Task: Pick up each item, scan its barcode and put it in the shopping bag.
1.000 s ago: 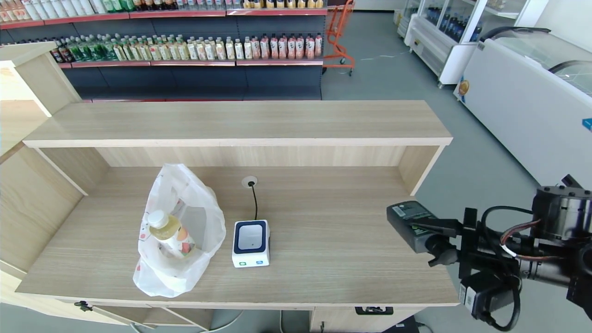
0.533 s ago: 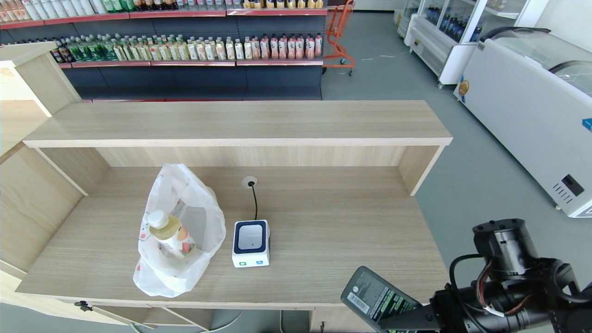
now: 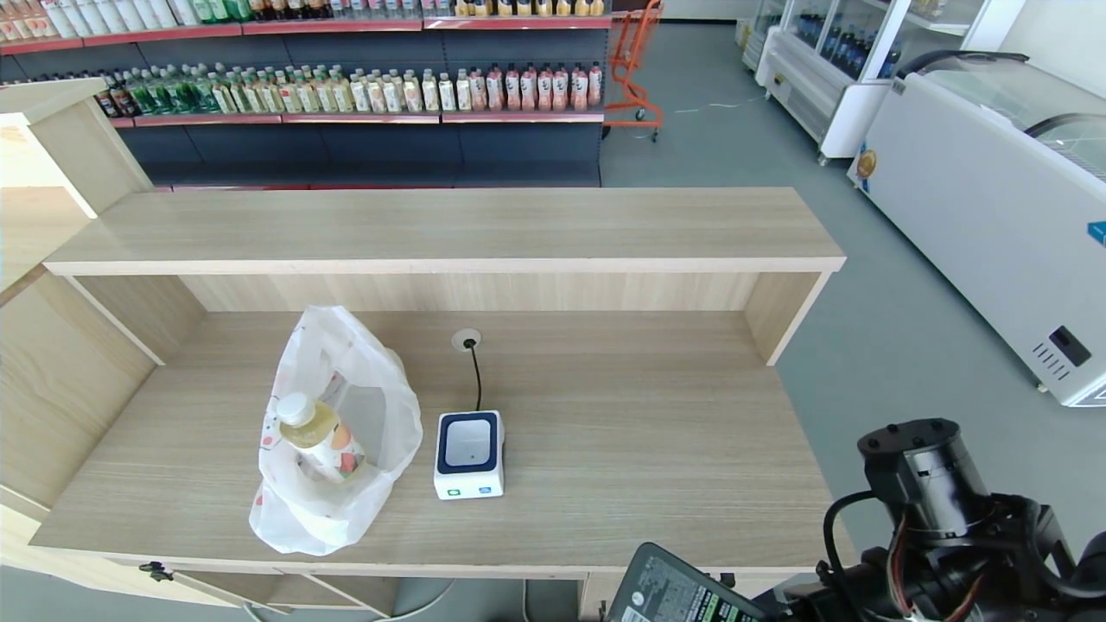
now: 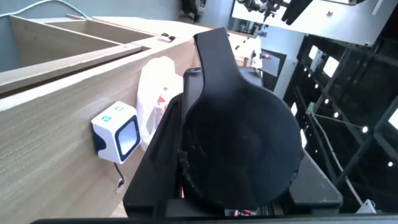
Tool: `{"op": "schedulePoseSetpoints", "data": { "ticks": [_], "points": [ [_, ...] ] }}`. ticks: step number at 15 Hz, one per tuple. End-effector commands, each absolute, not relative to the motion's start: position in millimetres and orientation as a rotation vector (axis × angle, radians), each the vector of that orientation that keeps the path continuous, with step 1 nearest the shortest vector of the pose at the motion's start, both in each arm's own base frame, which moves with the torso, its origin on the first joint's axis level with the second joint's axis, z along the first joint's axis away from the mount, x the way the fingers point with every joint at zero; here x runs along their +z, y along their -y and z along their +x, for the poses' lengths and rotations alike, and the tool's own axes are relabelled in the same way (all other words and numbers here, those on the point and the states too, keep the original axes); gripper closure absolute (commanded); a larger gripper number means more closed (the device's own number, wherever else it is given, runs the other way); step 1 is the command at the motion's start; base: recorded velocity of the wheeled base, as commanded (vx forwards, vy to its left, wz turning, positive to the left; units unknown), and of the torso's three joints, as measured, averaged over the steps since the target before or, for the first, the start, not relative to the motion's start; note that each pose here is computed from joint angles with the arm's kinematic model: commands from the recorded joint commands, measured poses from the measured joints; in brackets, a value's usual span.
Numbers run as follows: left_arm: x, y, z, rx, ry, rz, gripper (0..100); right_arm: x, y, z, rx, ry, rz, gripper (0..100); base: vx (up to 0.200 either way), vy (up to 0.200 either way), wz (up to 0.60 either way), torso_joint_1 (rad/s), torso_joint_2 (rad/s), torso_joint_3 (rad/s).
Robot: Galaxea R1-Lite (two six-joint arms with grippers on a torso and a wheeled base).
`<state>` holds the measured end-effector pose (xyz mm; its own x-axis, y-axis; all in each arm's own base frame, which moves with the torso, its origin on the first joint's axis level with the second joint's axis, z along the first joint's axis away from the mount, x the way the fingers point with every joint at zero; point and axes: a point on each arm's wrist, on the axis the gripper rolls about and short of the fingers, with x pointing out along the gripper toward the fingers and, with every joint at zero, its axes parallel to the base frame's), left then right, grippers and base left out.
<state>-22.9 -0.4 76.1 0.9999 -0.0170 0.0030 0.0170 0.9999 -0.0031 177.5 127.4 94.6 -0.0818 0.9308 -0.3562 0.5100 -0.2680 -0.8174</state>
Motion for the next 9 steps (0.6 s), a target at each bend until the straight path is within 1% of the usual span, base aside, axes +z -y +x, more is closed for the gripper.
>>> {"op": "schedulePoseSetpoints", "data": {
  "ticks": [1,9],
  "points": [
    [76.1,0.4,-22.9,-0.017,0.003,-0.003,0,96.4,-127.5,176.5,1.3,1.564,-1.771,100,0.0,0.0,0.0,0.0,0.0,0.0],
    [76.1,0.4,-22.9,-0.017,0.003,-0.003,0,102.6,-126.0,172.1,1.269,1.59,-1.783,100,0.0,0.0,0.0,0.0,0.0,0.0]
  ]
}}
